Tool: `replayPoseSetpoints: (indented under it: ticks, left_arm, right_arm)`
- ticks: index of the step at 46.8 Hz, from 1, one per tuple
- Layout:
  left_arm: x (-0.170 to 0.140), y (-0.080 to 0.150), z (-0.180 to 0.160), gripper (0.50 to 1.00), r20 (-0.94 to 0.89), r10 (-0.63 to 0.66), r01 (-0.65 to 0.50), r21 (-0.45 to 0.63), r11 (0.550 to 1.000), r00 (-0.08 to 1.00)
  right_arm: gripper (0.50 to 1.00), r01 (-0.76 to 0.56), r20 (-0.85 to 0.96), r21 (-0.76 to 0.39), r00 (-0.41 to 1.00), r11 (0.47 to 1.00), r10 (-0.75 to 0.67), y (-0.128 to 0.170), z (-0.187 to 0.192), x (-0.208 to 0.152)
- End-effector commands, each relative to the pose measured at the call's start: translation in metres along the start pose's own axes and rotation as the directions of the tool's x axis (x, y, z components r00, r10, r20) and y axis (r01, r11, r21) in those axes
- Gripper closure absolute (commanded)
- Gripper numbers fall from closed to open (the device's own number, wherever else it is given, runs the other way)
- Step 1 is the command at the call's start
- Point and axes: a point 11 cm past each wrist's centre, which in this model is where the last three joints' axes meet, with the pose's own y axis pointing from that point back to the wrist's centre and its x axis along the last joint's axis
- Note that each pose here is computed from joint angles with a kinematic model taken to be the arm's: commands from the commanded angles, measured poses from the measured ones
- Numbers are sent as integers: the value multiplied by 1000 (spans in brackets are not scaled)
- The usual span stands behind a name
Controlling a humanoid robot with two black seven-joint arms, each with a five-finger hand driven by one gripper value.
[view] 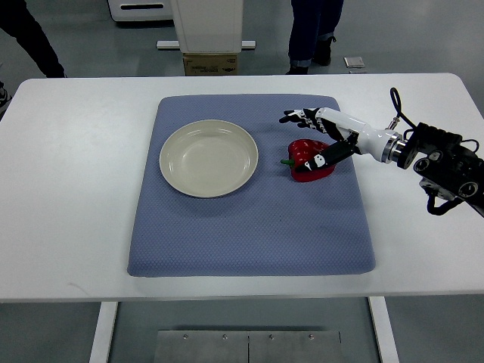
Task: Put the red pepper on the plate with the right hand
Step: 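Reach the open right hand down over the red bell pepper, then close the right hand's fingers around the red bell pepper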
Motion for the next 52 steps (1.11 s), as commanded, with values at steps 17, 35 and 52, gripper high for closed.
replayPoseSetpoints:
  ticks: [17, 35, 52]
  left_arm:
    - [0, 0, 0, 500, 1, 0, 0, -1, 1000, 1000]
    - [0, 0, 0, 500, 1, 0, 0, -1, 1000, 1000]
    - [0, 0, 0, 500, 1, 0, 0, -1, 1000, 1000]
  right_arm:
    - [500, -7, -74, -34, 997, 999, 5, -6, 9, -12]
    - [505, -23, -108, -54, 994, 998, 18, -6, 15, -12]
    - [504, -21, -113, -68, 993, 997, 13, -5, 19, -14]
